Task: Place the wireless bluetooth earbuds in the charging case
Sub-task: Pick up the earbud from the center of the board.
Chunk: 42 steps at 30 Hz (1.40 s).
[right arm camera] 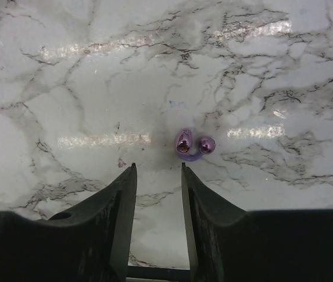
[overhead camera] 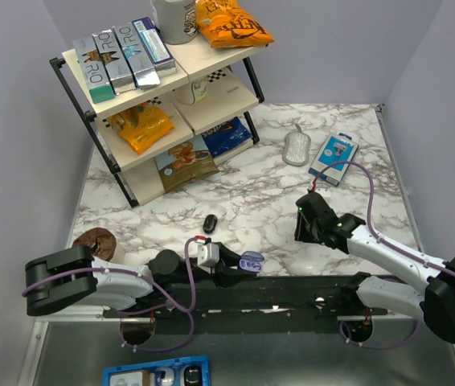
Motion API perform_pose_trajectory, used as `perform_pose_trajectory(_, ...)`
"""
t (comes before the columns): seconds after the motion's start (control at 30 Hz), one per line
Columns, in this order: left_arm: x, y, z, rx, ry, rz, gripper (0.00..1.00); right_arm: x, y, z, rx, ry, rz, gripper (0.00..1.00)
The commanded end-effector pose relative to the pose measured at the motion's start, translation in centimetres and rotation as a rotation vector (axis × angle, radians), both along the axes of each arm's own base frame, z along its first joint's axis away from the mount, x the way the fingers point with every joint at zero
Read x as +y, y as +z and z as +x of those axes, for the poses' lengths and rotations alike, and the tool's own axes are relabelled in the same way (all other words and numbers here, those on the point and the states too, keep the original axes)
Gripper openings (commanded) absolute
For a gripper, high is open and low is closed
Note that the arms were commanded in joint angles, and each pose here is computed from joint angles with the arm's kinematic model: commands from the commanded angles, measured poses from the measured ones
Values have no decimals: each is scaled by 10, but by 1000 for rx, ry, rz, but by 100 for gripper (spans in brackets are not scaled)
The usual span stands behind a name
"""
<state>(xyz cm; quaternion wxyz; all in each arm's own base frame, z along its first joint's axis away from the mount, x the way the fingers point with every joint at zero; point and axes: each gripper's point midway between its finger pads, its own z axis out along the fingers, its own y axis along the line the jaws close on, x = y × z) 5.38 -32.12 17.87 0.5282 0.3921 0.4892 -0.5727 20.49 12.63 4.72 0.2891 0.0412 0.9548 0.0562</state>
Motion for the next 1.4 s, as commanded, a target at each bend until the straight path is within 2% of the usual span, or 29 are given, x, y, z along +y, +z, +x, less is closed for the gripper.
perform_pose_trajectory(0.0, 11, 22, -3, -57, 12, -118, 0, -2, -1, 3, -11, -52, 3, 46)
perform_pose_trajectory(0.77, 7, 15, -4, -41, 5, -90, 0, -6, -14, 12, 3, -95, -51, 44)
perform_pose_trajectory(1.17, 7, 14, -4, -40, 2, -87, 0, 0, -14, 21, 4, -115, -50, 36)
perform_pose_trajectory(1.37, 7, 13, -5, -34, -3, -91, 0, 6, -8, 30, -14, -126, -38, 29)
